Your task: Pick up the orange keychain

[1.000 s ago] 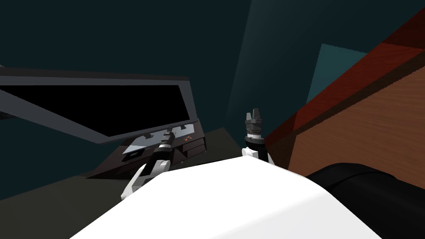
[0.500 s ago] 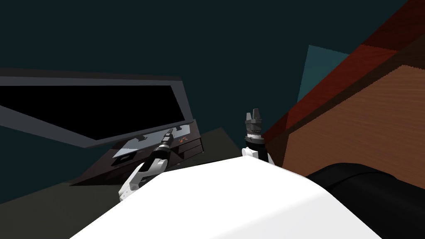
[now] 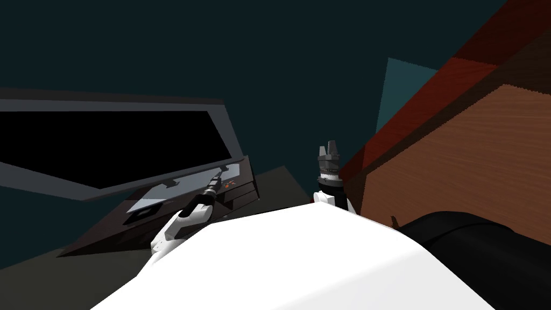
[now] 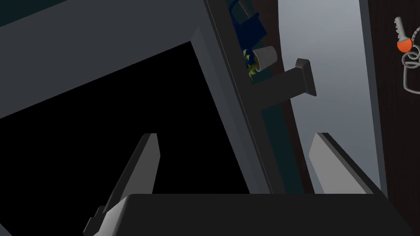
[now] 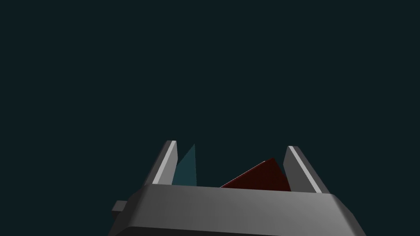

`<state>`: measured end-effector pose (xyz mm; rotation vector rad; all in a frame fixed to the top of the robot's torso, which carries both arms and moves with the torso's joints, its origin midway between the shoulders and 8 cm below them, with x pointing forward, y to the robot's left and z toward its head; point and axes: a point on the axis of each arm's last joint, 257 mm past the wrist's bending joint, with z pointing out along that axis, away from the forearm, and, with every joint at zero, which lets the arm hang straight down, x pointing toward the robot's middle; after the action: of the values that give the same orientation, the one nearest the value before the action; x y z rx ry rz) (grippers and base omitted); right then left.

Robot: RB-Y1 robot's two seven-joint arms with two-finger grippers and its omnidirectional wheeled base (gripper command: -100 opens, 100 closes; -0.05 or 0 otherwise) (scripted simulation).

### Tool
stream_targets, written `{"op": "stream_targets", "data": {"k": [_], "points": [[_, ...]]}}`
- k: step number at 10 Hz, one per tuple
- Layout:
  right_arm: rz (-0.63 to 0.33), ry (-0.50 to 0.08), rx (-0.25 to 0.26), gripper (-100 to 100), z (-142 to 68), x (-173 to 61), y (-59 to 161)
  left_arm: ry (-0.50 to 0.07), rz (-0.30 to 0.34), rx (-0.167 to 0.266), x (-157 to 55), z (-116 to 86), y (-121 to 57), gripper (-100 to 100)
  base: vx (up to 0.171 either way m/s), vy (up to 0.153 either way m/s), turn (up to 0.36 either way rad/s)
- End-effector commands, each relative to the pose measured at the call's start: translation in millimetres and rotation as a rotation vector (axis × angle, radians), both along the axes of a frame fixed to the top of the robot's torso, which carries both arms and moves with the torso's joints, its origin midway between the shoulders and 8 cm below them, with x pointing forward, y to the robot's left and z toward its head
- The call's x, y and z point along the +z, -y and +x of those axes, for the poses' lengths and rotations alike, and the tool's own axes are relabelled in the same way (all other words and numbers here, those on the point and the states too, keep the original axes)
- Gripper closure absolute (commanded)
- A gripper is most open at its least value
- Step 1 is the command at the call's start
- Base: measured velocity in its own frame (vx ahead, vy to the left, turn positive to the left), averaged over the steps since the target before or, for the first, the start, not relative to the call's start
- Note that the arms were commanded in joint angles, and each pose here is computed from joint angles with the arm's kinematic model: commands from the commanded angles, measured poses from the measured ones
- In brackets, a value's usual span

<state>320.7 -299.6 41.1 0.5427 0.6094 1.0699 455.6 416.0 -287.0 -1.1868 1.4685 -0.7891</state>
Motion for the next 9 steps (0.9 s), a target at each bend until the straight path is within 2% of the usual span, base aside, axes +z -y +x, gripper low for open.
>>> {"op": "stream_targets", "data": {"k": [1,2,3,4,5,6,9], "points": [[0.0,0.0,0.0,0,0.0,0.0,0.0,-0.063,-0.003,0.025,-20.4,-8.1,-11.8,-100,0.036,-0.09,-0.029],[0.0,0.0,0.0,0,0.0,0.0,0.0,-0.106,-0.006,0.048,-31.9,-8.9,-28.2,-100,0.064,-0.108,-0.052],[0.0,0.0,0.0,0,0.0,0.0,0.0,-0.139,-0.008,0.058,-42.4,-13.4,-32.0,-100,0.053,-0.089,-0.021],[0.0,0.0,0.0,0,0.0,0.0,0.0,-0.192,-0.016,0.083,-54.9,-16.2,-47.8,-100,0.054,-0.085,-0.054],[0.0,0.0,0.0,0,0.0,0.0,0.0,-0.21,-0.017,0.091,-61.5,-19.7,-51.0,-100,0.053,-0.069,-0.018],[0.0,0.0,0.0,0,0.0,0.0,0.0,-0.257,-0.028,0.114,-70.3,-21.9,-64.5,-100,0.081,-0.083,-0.048],[0.0,0.0,0.0,0,0.0,0.0,0.0,-0.362,-0.048,0.17,-101.9,-41.0,-90.3,-100,0.072,-0.068,-0.019]]}}
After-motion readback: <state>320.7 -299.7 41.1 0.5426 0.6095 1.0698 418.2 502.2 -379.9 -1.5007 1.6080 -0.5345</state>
